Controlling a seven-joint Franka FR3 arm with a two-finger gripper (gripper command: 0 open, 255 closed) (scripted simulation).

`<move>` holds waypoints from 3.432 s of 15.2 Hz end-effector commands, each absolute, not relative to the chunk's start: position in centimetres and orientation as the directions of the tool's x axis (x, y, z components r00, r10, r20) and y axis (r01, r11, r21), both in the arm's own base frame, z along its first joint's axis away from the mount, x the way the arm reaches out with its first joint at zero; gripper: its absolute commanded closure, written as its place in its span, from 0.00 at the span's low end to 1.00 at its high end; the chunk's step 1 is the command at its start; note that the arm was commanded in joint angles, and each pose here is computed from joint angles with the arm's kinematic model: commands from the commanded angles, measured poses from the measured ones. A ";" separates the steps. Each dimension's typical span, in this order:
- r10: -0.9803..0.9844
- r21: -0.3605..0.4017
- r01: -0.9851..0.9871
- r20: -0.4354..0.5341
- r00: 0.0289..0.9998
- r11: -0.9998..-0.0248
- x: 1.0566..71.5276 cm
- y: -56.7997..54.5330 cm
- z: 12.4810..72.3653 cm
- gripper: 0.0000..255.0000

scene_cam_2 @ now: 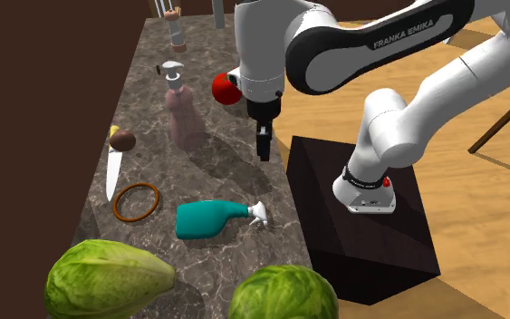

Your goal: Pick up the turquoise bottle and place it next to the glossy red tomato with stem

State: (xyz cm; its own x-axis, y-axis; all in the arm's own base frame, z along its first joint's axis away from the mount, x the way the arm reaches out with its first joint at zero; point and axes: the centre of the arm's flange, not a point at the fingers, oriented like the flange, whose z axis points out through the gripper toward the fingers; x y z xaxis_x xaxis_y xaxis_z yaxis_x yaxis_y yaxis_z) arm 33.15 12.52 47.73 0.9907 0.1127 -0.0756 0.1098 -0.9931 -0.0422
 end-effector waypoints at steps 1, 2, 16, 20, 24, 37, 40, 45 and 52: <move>0.130 -0.035 0.128 -0.053 0.990 -0.991 33.6 14.3 46.0 0.00; 0.138 -0.032 0.137 -0.043 0.989 -0.990 33.8 15.3 45.2 0.00; 0.223 0.010 0.222 0.049 0.974 -0.975 36.5 24.7 35.0 0.00; 0.223 0.010 0.222 0.049 0.974 -0.975 36.6 24.7 33.1 0.00; 0.223 0.010 0.222 0.049 0.974 -0.975 36.6 24.7 33.1 0.00; 0.223 0.010 0.222 0.049 0.974 -0.975 36.6 24.7 33.1 1.00; 0.223 0.010 0.222 0.049 0.974 -0.975 36.6 24.7 34.7 1.00; 0.223 0.010 0.222 0.049 0.974 -0.975 36.6 24.7 37.3 1.00; 0.223 0.010 0.222 0.049 0.974 -0.975 36.6 24.7 41.0 1.00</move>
